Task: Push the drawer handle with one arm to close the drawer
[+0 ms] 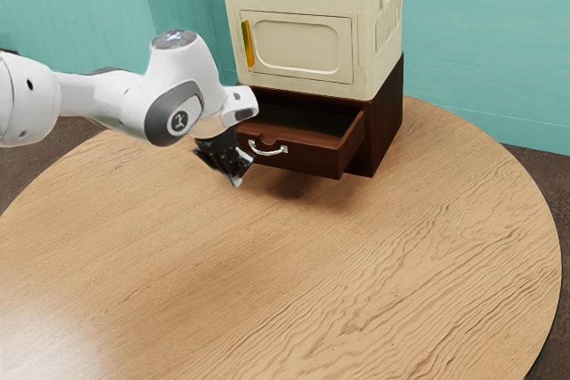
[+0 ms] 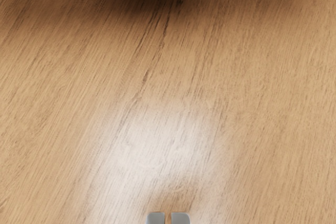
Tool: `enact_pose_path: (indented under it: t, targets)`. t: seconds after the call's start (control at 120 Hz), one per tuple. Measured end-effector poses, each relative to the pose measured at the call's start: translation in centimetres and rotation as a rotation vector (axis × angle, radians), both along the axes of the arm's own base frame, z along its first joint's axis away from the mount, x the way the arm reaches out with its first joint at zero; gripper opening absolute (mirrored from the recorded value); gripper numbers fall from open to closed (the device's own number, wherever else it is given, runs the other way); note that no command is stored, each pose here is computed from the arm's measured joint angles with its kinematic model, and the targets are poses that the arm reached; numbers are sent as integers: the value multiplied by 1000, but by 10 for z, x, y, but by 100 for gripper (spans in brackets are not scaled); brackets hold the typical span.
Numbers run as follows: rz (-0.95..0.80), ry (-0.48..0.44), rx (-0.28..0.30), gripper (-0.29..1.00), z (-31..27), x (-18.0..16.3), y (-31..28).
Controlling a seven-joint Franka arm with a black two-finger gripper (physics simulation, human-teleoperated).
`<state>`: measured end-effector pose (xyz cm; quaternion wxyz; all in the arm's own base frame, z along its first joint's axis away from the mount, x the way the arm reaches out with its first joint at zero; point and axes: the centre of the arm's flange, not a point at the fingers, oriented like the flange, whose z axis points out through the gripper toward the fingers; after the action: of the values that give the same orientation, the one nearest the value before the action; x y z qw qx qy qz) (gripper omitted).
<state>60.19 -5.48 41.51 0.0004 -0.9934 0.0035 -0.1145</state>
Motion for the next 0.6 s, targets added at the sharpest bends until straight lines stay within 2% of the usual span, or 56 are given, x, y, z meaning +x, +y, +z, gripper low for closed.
enact_pose_path:
  t: [0.192, 0.6]
  targets:
    - [-31, -43, 6, -8, -10, 37, -3]
    - [-62, -80, 0, -8, -38, 82, 11]
